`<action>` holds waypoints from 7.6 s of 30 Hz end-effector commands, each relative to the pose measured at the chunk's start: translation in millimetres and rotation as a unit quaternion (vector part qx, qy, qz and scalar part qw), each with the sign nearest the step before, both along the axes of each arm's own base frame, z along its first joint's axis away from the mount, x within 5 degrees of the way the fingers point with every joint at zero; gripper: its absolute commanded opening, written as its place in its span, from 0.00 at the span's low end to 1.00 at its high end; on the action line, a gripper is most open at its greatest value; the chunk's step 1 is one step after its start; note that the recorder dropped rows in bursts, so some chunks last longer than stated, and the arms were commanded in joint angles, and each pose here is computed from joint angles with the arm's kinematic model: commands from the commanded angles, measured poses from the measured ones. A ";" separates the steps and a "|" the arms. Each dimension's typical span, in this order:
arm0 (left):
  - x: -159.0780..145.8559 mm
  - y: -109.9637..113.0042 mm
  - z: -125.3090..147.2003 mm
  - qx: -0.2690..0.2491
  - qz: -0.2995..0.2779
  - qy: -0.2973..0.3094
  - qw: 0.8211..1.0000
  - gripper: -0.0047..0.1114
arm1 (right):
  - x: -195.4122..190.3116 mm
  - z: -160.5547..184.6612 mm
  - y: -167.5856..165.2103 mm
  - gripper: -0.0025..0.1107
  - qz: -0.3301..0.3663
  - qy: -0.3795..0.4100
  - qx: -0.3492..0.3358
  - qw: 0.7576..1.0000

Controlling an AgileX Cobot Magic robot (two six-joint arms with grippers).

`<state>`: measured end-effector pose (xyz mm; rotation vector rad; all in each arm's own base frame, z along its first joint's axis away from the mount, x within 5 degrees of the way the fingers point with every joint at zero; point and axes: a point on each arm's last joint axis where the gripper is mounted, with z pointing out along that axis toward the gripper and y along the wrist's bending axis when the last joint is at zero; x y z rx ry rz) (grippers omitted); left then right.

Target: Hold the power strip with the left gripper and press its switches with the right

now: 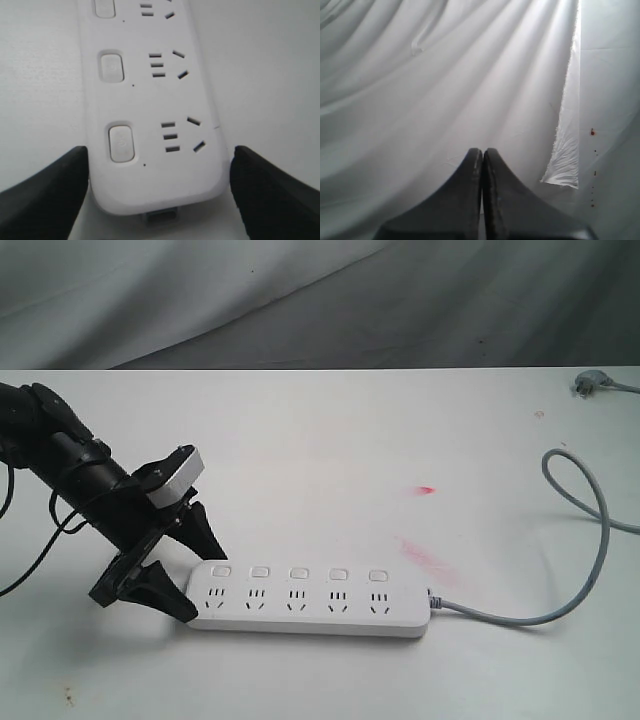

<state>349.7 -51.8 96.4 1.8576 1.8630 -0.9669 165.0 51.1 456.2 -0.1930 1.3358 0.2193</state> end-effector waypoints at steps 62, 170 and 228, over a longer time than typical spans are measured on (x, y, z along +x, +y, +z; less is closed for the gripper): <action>2.5 2.3 -8.9 0.031 0.002 -0.024 0.999 0.56 | -106.0 -263.6 -53.3 0.02 -0.153 0.191 0.013 0.969; -54.8 4.2 318.0 -0.057 0.424 -0.134 0.894 0.89 | -111.5 -273.5 -54.1 0.02 -0.164 0.238 0.009 0.957; -281.0 53.3 165.8 -0.198 0.725 -0.307 0.584 0.05 | -111.5 -273.5 -54.1 0.02 -0.164 0.238 0.009 0.957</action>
